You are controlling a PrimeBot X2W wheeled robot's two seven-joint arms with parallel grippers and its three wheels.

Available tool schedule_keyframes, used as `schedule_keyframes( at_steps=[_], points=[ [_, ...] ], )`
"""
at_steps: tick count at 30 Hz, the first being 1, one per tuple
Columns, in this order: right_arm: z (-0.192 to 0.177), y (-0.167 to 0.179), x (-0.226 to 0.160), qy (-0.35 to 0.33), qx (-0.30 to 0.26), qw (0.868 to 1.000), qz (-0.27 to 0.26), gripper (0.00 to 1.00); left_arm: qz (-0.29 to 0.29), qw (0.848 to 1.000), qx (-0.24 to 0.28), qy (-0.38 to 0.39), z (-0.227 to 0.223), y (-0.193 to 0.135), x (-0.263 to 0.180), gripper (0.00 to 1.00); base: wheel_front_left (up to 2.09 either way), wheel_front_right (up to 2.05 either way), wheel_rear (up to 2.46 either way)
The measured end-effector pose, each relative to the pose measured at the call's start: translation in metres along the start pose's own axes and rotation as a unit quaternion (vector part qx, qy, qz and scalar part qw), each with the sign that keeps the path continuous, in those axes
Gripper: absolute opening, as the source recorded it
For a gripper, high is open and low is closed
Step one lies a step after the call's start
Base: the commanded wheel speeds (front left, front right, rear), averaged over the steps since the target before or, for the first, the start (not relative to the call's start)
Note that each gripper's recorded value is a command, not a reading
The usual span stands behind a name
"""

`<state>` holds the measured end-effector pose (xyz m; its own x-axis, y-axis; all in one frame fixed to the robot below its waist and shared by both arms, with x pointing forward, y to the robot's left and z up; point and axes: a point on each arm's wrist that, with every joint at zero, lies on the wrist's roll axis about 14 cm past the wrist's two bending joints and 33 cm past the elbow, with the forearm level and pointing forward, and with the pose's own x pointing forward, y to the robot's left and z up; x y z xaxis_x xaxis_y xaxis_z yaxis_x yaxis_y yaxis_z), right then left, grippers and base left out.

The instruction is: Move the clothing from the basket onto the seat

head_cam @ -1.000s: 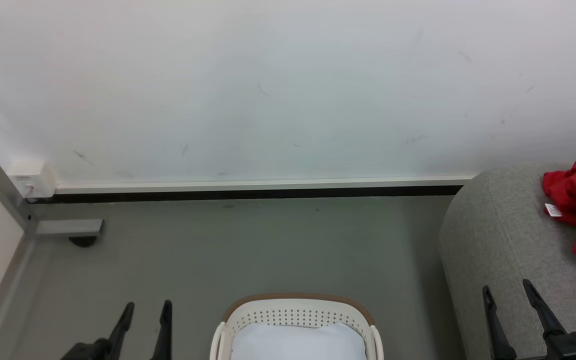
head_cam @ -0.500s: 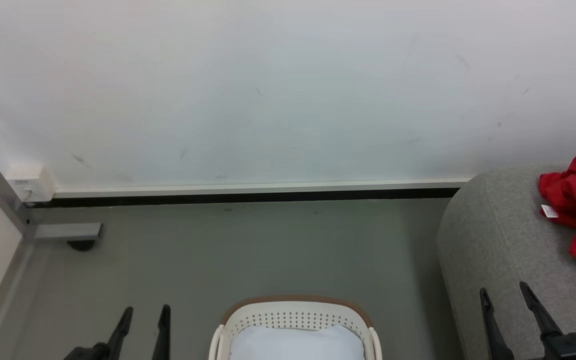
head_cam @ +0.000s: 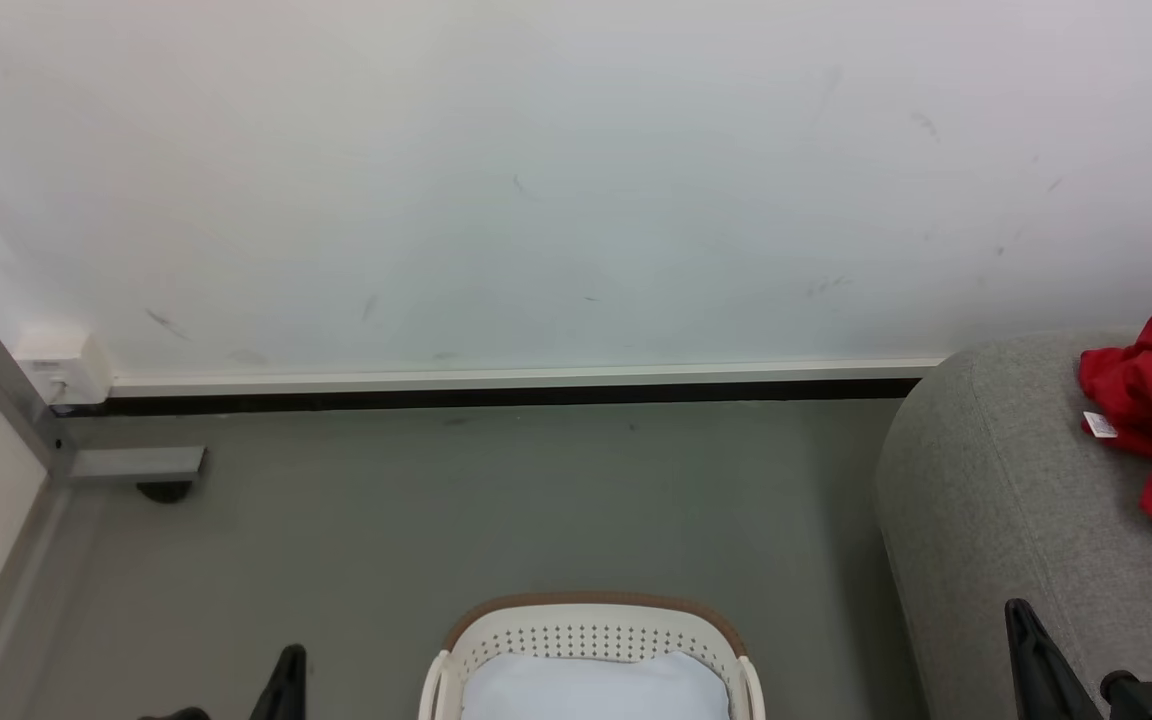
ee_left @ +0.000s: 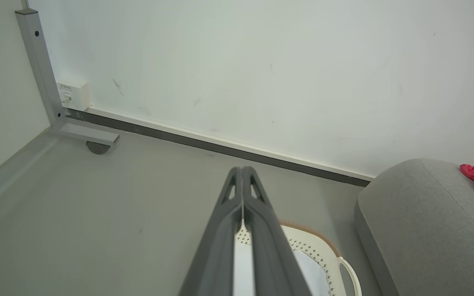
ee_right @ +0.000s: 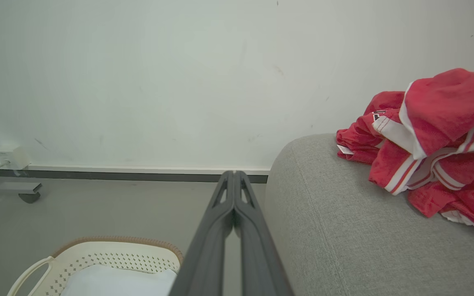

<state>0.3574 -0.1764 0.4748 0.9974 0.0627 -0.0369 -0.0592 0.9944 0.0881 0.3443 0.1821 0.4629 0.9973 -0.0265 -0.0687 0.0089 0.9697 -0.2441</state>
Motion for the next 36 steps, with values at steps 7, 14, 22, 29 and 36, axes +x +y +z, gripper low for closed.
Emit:
schedule_keyframes(
  at_steps=[7,14,22,29,36],
  points=[
    [0.001,-0.005,0.001,0.0,0.074,0.997,-0.016,0.0,0.014,0.998,-0.064,0.002,0.002,0.004,0.003,0.0,0.0,0.0,0.0],
    [0.003,-0.008,0.003,-0.002,0.139,0.99,-0.027,0.0,0.024,0.992,-0.122,0.003,0.004,0.007,0.006,0.0,0.0,0.0,0.0],
    [0.004,-0.013,0.004,-0.002,0.206,0.978,-0.039,0.0,0.031,0.983,-0.182,0.001,0.008,0.01,0.01,0.0,0.0,0.0,0.0],
    [0.005,-0.015,0.006,-0.002,0.261,0.964,-0.045,0.0,0.036,0.972,-0.233,0.001,0.01,0.012,0.012,0.0,0.0,0.0,0.0],
    [0.008,-0.017,0.009,-0.005,0.313,0.949,-0.048,0.0,0.037,0.96,-0.276,-0.001,0.013,0.012,0.016,0.0,0.0,0.0,0.0]
  ],
)
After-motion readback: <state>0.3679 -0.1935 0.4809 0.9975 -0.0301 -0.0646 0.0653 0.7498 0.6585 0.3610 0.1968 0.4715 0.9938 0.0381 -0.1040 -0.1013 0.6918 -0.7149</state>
